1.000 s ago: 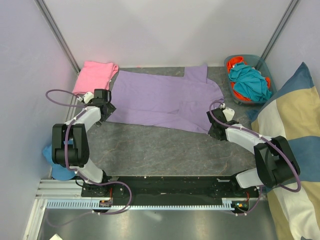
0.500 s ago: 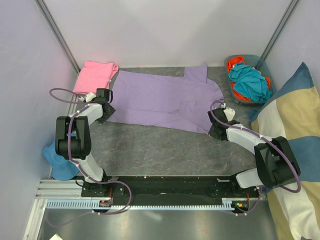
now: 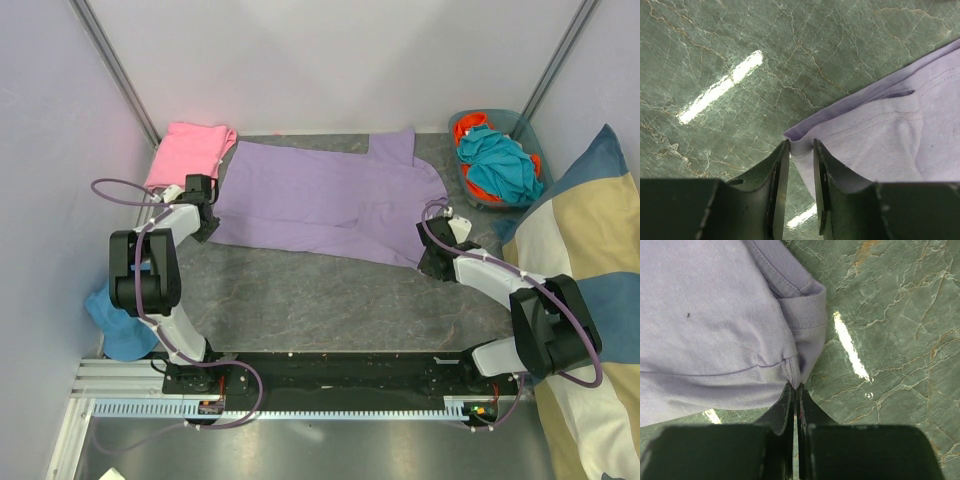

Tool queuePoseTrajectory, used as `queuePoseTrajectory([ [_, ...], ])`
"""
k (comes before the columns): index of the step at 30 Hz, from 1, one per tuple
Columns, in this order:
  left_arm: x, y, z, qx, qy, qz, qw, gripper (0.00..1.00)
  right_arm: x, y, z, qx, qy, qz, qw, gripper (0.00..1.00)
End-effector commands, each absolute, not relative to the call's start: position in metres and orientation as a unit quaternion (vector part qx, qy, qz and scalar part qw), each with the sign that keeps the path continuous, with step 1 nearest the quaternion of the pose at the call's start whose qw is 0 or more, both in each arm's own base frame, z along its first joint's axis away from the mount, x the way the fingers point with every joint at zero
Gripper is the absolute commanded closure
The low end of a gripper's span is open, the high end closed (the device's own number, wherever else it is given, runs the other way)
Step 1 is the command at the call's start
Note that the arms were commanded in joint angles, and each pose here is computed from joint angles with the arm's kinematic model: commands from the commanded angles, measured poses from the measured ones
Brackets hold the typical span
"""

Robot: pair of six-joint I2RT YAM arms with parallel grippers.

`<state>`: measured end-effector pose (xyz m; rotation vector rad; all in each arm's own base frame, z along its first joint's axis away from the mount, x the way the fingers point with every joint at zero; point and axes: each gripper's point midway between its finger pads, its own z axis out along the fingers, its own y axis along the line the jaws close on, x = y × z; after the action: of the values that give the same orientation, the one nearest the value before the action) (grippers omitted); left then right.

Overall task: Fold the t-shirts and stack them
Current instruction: Fold the flattened tshirt in 1/3 of the way

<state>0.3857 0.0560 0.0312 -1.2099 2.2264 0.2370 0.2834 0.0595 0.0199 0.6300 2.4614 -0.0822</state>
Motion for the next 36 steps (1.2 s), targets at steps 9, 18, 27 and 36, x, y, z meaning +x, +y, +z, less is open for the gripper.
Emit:
queuePoseTrajectory([
  [9, 0.393, 0.054, 0.028, -0.469, 0.832, 0.081, 0.285, 0.74, 0.280, 0.054, 0.024, 0.239, 0.923, -0.030, 0.299, 1.00],
  [18, 0.391, 0.051, 0.020, -0.473, 0.835, 0.075, 0.272, 0.77, 0.280, 0.053, 0.026, 0.238, 0.923, -0.029, 0.300, 1.00],
  [27, 0.382, 0.047, 0.015, -0.472, 0.840, 0.071, 0.259, 0.98, 0.281, 0.053, 0.038, 0.238, 0.922, -0.021, 0.306, 1.00],
  [36, 0.329, 0.034, 0.011, -0.507, 0.831, 0.052, 0.224, 0.98, 0.265, 0.048, 0.047, 0.225, 0.935, -0.027, 0.272, 1.00],
])
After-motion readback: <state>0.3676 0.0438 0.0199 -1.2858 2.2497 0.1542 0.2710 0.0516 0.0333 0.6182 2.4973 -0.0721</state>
